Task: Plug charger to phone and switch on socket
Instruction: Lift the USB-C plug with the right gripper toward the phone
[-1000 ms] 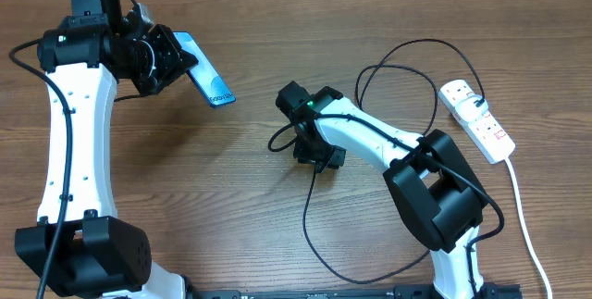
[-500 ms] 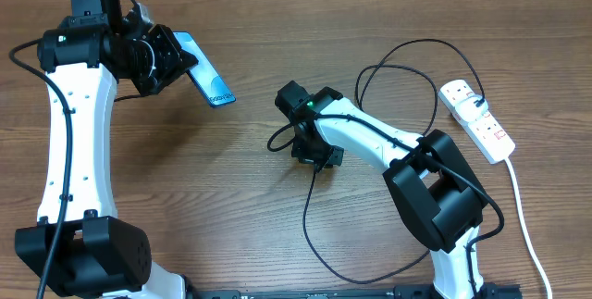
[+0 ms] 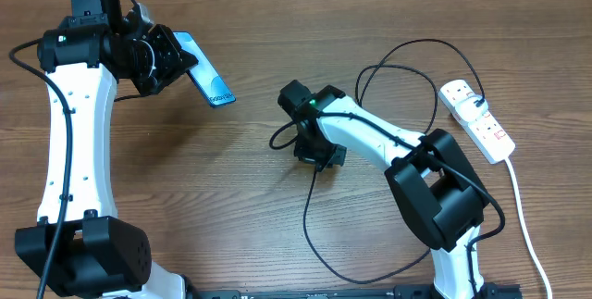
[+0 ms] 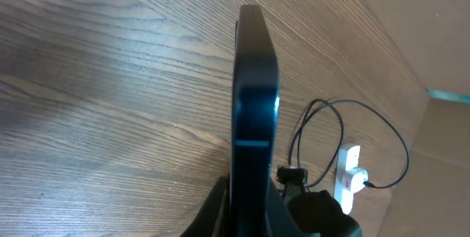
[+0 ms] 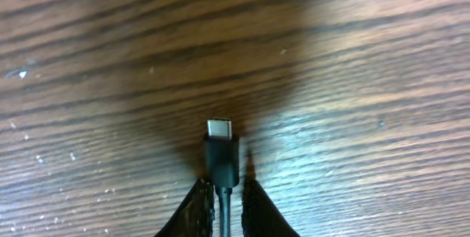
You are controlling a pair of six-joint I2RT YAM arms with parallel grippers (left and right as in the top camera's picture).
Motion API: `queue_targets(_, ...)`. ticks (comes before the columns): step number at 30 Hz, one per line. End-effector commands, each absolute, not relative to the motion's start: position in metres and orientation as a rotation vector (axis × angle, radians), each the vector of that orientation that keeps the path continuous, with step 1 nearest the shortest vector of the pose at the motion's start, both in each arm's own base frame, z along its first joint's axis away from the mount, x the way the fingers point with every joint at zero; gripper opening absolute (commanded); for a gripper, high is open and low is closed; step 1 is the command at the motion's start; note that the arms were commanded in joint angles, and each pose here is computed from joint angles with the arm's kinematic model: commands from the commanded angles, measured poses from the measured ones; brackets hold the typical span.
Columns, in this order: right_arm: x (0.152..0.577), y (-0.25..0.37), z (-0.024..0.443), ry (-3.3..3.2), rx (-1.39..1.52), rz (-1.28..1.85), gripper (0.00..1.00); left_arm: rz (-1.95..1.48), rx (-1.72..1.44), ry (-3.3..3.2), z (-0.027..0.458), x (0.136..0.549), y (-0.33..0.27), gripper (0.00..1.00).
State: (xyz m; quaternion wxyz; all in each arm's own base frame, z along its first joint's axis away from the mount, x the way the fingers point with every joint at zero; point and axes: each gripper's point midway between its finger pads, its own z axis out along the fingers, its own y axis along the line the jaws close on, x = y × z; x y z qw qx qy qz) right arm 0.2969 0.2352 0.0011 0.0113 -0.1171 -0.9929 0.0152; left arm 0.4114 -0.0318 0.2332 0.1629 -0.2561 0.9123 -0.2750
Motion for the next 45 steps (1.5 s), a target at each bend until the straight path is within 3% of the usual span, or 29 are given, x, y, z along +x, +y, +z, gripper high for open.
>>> queue_targets(1,0.293,0.225,-0.01,-3.069,-0.378,0.099,0.15,-0.826,-0.673,2.581,0.242,0.413,-0.035,0.04)
queue_targets(17,0.294,0.228,-0.011,-3.078,-0.334,0.075,0.13,-0.826,-0.673,2.581,0.242,0.413,-0.035,0.04)
queue_targets(31,0.302,0.234,-0.003,-3.104,-0.288,0.043,0.04,-0.903,-0.503,2.569,0.25,0.414,-0.047,0.04)
queue_targets(39,0.319,0.249,0.046,-3.156,-0.174,-0.042,0.04,-1.131,-0.207,2.418,0.284,0.423,-0.075,0.04)
queue_targets(45,0.323,0.278,0.115,-3.199,0.113,-0.34,0.04,-1.312,0.008,2.256,0.317,0.424,-0.096,0.04)
